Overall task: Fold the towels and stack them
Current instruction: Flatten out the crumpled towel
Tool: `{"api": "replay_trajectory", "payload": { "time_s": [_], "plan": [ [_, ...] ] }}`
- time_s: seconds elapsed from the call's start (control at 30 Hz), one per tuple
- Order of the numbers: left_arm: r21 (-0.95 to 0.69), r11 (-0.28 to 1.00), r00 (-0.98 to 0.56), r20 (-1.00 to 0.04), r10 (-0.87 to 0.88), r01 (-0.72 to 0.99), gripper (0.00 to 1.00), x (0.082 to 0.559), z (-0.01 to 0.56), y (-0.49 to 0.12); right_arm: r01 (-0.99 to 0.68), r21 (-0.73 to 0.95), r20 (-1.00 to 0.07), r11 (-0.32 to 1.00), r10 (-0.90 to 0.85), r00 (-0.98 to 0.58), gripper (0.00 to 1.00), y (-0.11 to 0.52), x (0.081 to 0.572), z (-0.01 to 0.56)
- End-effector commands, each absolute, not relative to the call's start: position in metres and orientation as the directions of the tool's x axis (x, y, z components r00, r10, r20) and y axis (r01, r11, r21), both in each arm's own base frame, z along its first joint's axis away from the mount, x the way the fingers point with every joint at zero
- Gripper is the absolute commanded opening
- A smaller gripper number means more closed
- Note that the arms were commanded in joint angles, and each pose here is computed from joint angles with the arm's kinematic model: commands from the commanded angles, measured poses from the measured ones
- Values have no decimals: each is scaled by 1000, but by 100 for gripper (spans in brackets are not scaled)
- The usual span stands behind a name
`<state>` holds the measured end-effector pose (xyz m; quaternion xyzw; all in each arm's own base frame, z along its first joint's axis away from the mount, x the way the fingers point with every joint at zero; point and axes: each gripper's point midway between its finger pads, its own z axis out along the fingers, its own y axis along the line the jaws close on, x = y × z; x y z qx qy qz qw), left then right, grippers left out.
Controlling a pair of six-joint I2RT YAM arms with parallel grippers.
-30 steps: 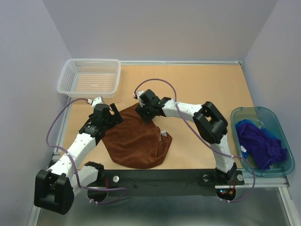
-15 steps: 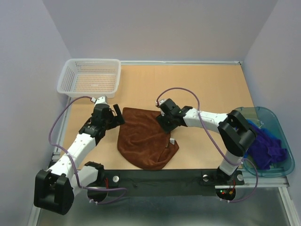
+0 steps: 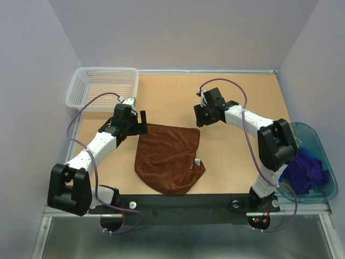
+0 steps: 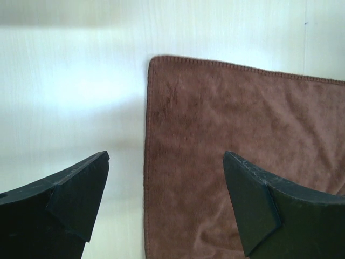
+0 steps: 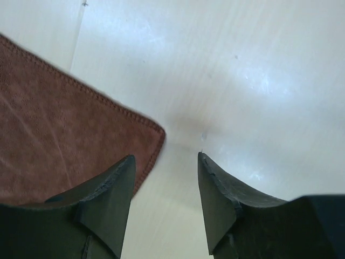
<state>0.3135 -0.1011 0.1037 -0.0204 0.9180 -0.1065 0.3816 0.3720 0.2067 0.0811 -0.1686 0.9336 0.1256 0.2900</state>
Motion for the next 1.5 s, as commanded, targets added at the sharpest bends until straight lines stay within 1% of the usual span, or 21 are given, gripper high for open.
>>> {"api": "replay_trajectory", "payload": {
  "time_s": [0.0,0.03,0.17,0.2,0.47,0.5,0.8,1.0,1.2,1.4,1.43,1.47],
  "plan": [
    [-138,984,-688,-726,-25,110,99,335,118,-102,-441,171,-584,881,-270,-765,54,228,385,78],
    [-116,989,-695,-719,-22,88,99,340,114,-98,-444,174,-582,879,-272,-767,53,230,386,75],
    [-107,991,-711,-703,-15,85,98,349,108,-101,-440,160,-557,884,-287,-779,51,229,390,60],
    [-106,991,-715,-699,-14,85,98,350,106,-101,-439,157,-555,885,-289,-780,47,229,390,58],
    [-83,994,-739,-673,-5,69,96,356,93,-100,-424,151,-522,893,-292,-801,46,228,390,41],
    [-83,994,-742,-670,-4,70,96,356,93,-100,-421,154,-522,894,-288,-803,44,229,391,41],
    [-54,997,-750,-662,-1,46,96,360,89,-97,-428,60,-485,902,-349,-802,44,229,375,22],
    [-33,999,-758,-652,-7,20,96,364,86,-95,-373,-24,-415,928,-349,-840,44,205,360,-5],
    [-19,1000,-771,-637,-4,11,94,368,83,-96,-345,-40,-357,938,-336,-872,44,193,344,-25],
    [-1,1000,-783,-622,-12,-15,93,371,77,-94,-329,-44,-367,943,-322,-873,43,192,348,-22],
    [3,1000,-790,-613,-12,-17,92,371,73,-94,-332,-43,-372,942,-323,-870,40,193,349,-20],
    [2,1000,-787,-617,-14,-20,91,374,74,-95,-334,-46,-371,941,-326,-869,38,192,350,-20]
  ]
}}
